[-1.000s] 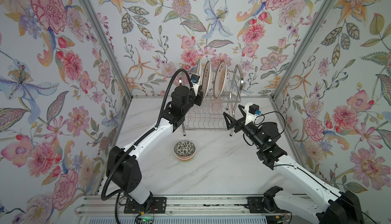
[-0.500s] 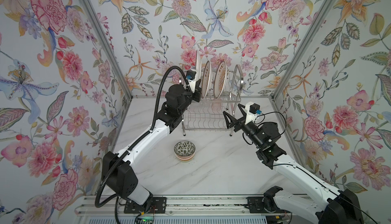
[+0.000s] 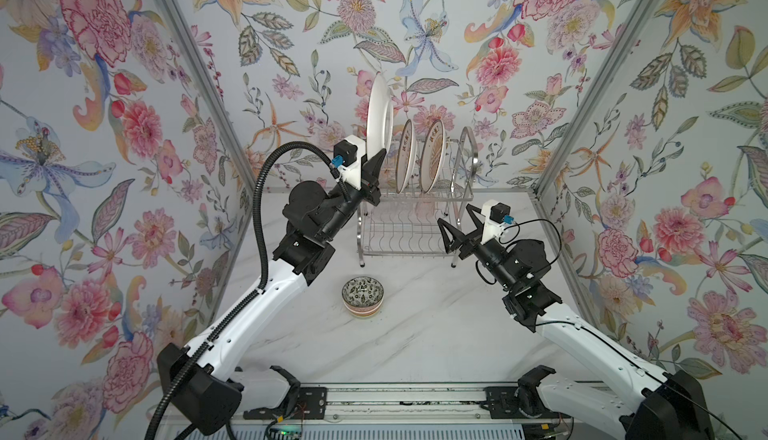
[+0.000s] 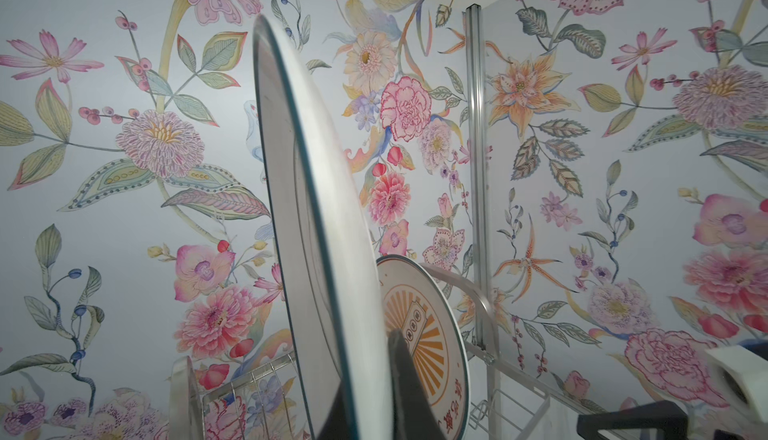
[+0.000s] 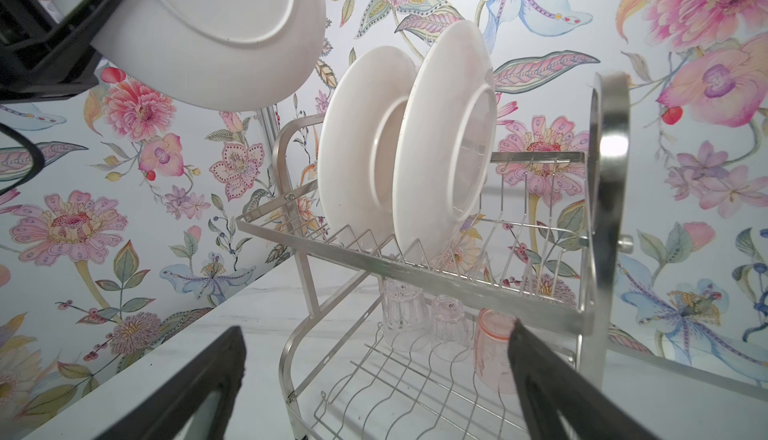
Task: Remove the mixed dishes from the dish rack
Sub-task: 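Pull the white plate out of the rack toward the robot with the left gripper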
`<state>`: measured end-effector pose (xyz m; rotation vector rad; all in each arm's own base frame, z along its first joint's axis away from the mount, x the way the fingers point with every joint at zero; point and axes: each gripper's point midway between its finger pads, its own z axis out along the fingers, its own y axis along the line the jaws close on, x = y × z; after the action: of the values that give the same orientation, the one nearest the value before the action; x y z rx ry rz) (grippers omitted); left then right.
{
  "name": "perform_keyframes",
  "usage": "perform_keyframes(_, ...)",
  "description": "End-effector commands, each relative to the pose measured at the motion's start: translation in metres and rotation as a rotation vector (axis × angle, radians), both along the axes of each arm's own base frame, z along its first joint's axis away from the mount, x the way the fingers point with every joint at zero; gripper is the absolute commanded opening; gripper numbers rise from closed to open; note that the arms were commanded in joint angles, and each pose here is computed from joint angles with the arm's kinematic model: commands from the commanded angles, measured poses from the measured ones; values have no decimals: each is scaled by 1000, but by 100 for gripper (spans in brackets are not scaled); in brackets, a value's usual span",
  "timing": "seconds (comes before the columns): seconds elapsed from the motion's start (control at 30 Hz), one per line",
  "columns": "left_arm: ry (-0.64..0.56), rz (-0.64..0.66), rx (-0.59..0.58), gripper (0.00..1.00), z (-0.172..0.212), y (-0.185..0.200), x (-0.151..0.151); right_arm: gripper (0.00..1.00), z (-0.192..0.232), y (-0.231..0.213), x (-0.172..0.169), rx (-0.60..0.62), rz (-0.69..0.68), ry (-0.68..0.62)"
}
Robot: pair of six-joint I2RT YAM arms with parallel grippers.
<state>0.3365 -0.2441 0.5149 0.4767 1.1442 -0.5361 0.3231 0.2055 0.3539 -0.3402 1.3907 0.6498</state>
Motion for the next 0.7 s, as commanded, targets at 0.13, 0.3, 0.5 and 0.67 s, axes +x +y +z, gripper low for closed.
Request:
perform_keyframes(0.13,-130,-160,79,0,0,11,-80,99,14,-7,-3,60,4,50)
perform_keyframes(0.3,-101,-121,213,0,-30,29,-106,99,5,-16,-2,88,-19,156)
perform_keyframes(0.5,-42,-134,376,0,-74,40,-128,99,-6,-28,-3,184,-32,286)
perform_keyframes(0.67,-44,-173,479,0,-110,41,-144,99,-22,-34,-11,222,-33,409)
